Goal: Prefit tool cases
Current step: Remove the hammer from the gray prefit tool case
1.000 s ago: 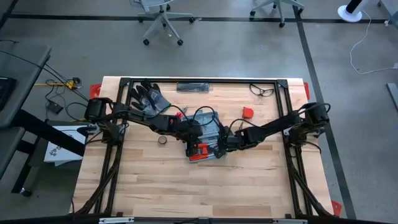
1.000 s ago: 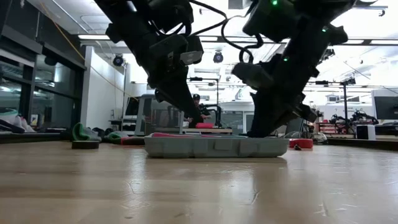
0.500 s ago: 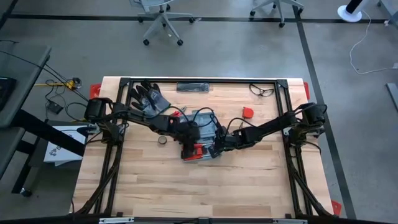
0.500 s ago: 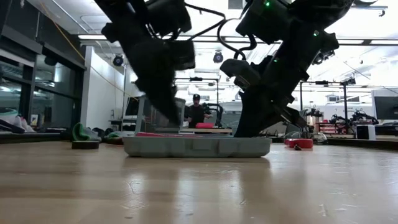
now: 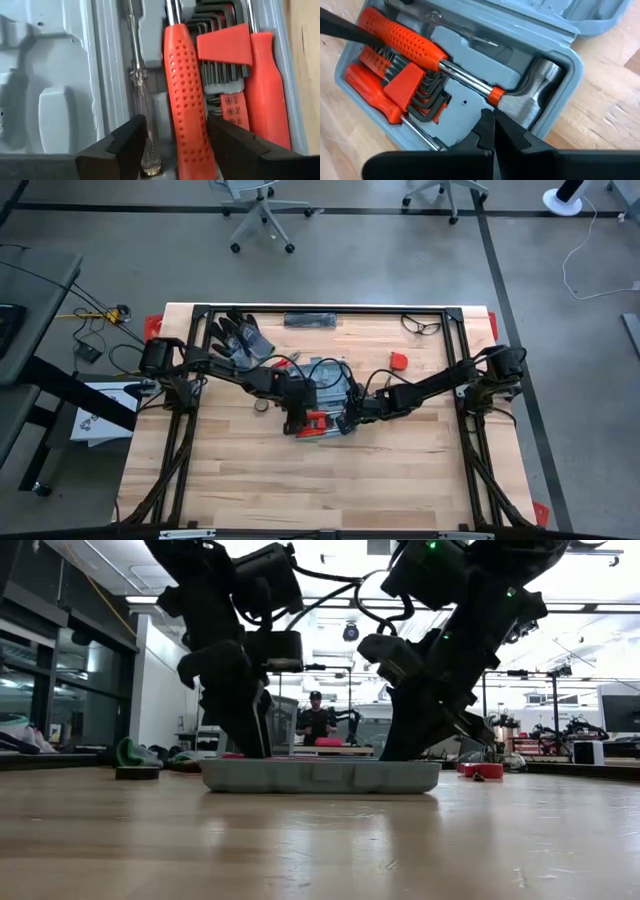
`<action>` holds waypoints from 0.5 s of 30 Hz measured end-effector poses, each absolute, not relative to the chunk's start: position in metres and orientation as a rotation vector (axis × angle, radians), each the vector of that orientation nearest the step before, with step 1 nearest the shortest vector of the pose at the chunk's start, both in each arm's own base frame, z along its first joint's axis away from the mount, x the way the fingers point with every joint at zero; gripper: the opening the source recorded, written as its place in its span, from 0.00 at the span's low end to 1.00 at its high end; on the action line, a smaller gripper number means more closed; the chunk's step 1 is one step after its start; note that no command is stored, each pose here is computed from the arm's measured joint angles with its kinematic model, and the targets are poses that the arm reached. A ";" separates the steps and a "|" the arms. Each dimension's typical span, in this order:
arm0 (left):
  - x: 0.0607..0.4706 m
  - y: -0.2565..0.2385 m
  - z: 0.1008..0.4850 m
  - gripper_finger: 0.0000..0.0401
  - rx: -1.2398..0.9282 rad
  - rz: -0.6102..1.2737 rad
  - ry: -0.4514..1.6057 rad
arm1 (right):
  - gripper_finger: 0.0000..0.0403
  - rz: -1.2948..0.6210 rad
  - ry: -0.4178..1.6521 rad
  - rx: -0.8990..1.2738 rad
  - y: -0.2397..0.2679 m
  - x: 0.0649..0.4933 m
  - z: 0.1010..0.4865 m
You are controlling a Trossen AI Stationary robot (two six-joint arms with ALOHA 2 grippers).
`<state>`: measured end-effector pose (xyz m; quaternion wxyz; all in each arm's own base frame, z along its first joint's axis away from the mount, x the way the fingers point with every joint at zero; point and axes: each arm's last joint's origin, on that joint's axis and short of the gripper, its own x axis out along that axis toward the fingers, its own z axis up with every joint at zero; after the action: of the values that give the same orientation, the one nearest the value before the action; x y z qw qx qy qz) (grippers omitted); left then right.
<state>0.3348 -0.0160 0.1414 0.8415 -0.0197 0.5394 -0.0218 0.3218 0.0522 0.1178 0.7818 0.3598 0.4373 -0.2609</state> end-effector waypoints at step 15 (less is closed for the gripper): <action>0.336 -0.045 0.133 0.50 0.244 0.024 1.121 | 0.00 -0.560 0.947 0.779 0.053 0.322 0.118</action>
<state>0.3358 -0.0445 0.1335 0.8399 0.1152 0.5303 0.0114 0.3216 0.0525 0.1179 0.7813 0.3606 0.4384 -0.2594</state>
